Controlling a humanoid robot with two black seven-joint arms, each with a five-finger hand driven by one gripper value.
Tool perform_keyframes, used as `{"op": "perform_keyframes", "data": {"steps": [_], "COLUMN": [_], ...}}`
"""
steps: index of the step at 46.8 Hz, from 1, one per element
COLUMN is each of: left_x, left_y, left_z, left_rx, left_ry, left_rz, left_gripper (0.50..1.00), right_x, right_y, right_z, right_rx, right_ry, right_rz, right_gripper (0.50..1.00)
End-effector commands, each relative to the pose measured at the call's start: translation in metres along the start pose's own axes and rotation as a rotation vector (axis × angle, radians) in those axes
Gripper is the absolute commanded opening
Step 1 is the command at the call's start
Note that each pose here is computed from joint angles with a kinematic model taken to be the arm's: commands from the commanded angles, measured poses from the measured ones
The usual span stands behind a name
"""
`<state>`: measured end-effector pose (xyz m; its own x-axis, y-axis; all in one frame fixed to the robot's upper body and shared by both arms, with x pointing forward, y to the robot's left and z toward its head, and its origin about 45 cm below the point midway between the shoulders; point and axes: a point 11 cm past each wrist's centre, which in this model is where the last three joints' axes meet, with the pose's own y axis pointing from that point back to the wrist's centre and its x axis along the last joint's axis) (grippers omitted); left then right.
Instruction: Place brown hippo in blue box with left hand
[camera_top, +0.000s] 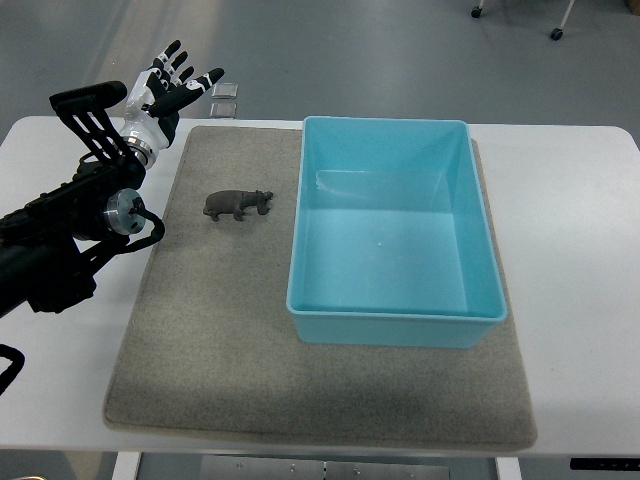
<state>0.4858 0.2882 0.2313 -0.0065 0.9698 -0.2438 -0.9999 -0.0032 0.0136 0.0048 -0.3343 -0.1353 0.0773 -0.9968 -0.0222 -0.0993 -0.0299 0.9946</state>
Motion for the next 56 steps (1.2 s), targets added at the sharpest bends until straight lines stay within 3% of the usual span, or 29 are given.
{"op": "perform_keyframes", "data": {"steps": [1,38,56], "left_x": [0.001,-0.006,0.001], "left_y": [0.000,-0.003,0.001], "left_z": [0.000,0.008,0.014], "left_rx": [0.000,-0.013,-0.023], "left_ry": [-0.001,0.012,-0.169], "left_rz": [0.001,-0.054,-0.148], "left_gripper": [0.996,0.996,0.994], "right_x": [0.000,0.000,0.000], "right_y": [0.000,0.000,0.000], "right_z": [0.000,0.000,0.000], "right_rx": [0.000,0.000,0.000], "right_ry": [0.001,-0.001,0.001], "right_rz": [0.000,0.000,0.000], "right_gripper": [0.936,0.936,0.936]}}
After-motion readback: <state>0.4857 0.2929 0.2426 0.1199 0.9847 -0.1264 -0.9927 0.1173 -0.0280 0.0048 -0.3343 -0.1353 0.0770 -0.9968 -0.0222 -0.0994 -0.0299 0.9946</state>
